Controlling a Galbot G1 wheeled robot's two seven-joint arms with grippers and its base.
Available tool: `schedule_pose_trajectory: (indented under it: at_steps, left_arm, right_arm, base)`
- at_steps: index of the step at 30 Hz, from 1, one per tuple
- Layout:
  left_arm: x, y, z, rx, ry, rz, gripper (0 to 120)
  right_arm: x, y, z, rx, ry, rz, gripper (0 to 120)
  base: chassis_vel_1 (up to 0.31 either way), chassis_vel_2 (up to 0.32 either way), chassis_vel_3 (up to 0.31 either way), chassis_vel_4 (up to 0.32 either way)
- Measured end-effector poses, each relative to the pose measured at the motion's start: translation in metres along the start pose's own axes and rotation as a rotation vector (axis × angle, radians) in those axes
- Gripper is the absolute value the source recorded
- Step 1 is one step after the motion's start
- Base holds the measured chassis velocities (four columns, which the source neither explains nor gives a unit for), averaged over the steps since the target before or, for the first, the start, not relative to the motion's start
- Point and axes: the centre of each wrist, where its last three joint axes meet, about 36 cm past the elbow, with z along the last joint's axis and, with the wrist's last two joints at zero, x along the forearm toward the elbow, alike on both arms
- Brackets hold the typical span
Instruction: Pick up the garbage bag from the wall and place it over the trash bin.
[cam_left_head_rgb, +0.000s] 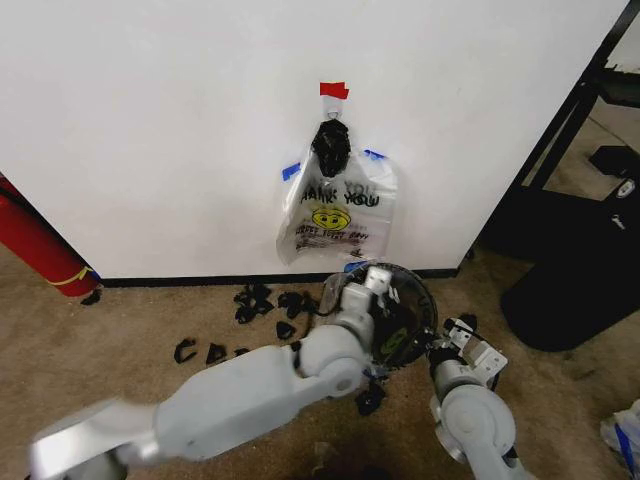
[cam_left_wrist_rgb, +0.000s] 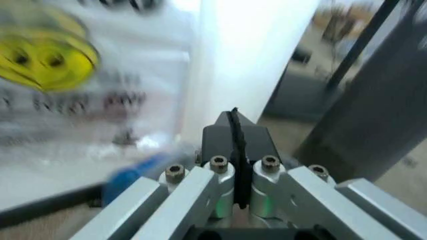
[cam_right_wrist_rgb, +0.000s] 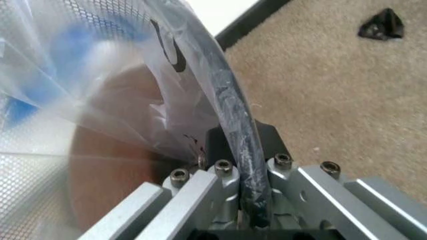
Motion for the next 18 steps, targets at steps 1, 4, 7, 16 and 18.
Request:
schedule_pose_trajectory:
  at_steps: [1,4,7,16,18]
  left_arm:
    - [0.007,0.007,-0.001,0.004,-0.035,-0.003,0]
    - [0.026,0.029,0.0,0.007,-0.139,-0.033,0]
    - [0.052,0.058,-0.003,0.009,-0.212,-0.114,0]
    - [0.128,0.091,0.035,-0.018,-0.298,-0.305,0]
    - [0.147,0.092,0.045,-0.04,-0.336,-0.368,0]
  right_arm:
    - [0.0,-0.001,-0.003,0.012,0.019,0.0,0]
    - [0.001,-0.005,-0.008,0.055,0.08,-0.015,0]
    - [0.001,-0.007,-0.015,0.074,0.155,-0.05,0]
    - [-0.008,0.003,-0.038,0.064,0.327,-0.144,0]
    - [-0.019,0.005,-0.038,0.087,0.345,-0.143,0]
  base:
    - [0.0,0.0,0.0,0.0]
    - [0.0,0.0,0.0,0.0]
    - [0.0,0.0,0.0,0.0]
    - [0.0,0.0,0.0,0.0]
    - [0.0,0.0,0.0,0.0]
